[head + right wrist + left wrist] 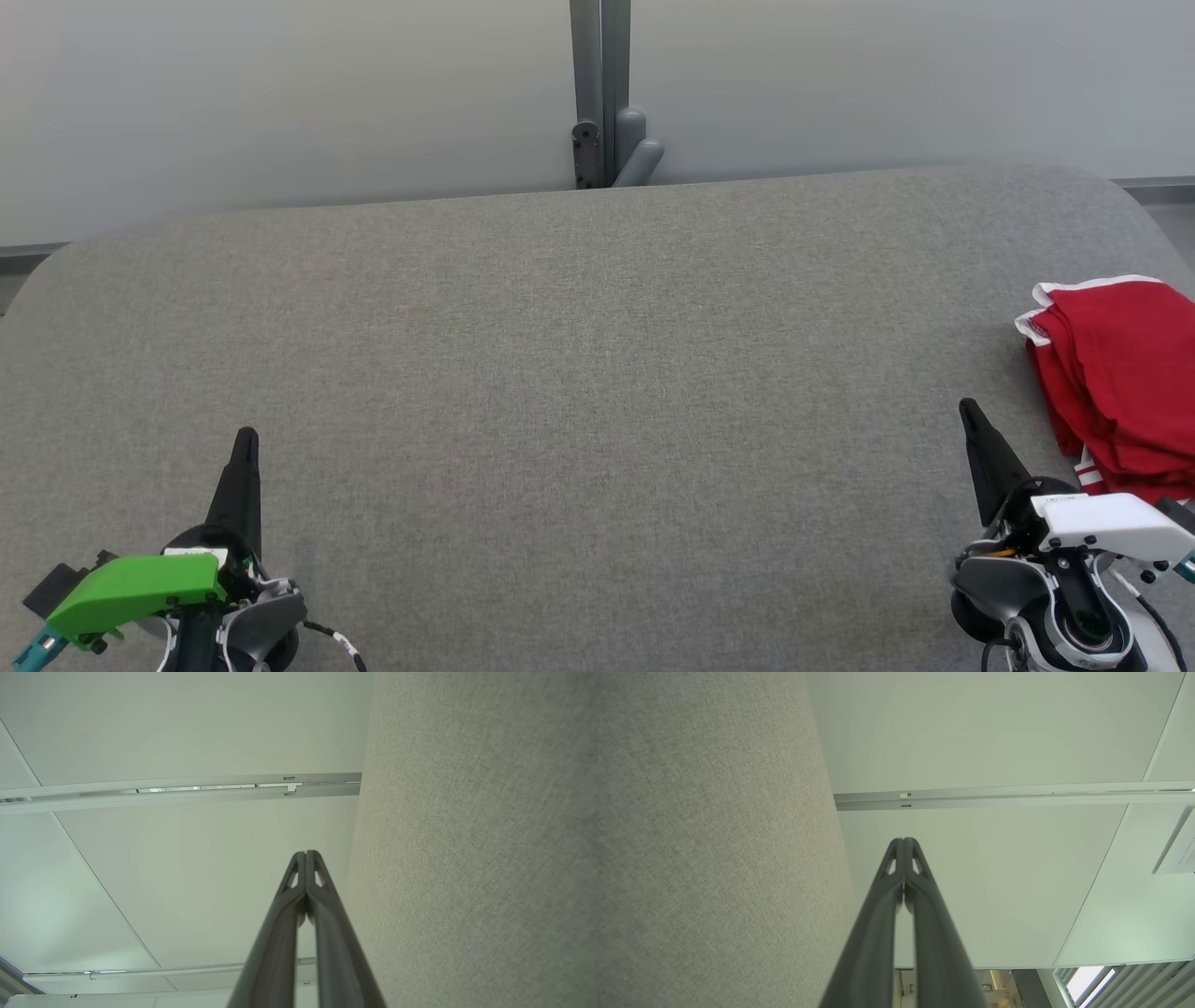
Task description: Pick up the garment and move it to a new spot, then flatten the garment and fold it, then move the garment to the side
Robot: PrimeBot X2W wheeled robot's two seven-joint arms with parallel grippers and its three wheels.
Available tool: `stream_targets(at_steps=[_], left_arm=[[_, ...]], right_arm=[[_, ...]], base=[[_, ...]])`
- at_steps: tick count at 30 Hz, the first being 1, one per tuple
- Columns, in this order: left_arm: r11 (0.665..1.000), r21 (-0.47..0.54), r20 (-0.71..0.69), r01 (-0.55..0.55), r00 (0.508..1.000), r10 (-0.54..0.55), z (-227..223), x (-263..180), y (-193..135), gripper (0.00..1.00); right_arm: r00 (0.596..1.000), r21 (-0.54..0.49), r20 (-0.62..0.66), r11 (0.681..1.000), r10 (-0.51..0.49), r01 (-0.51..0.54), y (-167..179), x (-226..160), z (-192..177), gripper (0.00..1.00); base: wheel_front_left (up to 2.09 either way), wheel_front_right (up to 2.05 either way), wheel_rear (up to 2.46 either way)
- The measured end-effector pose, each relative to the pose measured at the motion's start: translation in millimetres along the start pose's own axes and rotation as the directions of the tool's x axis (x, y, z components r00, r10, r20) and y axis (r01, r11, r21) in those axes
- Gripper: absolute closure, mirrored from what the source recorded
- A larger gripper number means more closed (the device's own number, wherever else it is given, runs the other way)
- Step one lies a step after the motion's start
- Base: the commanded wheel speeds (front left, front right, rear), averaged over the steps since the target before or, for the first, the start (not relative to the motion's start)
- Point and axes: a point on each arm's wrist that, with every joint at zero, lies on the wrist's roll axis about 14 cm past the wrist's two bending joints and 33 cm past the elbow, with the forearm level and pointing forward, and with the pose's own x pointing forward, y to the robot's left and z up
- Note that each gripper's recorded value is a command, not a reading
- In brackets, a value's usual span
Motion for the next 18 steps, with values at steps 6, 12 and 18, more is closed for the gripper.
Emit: stream_targets(at_steps=[6, 12, 18], left_arm=[[1.000, 0.000, 0.000, 0.000, 1.000, 0.000, 0.0, 0.0, 0.0, 1.00], [1.000, 0.000, 0.000, 0.000, 1.000, 0.000, 0.1, 0.0, 0.0, 1.00], [1.000, 0.000, 0.000, 0.000, 1.000, 0.000, 0.1, 0.0, 0.0, 1.00]], right_arm=[[1.000, 0.000, 0.000, 1.000, 0.000, 0.000, 0.0, 0.0, 0.0, 1.00], [1.000, 0.000, 0.000, 1.000, 0.000, 0.000, 0.0, 0.0, 0.0, 1.00], [1.000, 0.000, 0.000, 1.000, 0.000, 0.000, 0.0, 0.0, 0.0, 1.00]], base=[[0.00, 0.00, 0.00], [0.00, 0.00, 0.00], [0.00, 0.00, 0.00]])
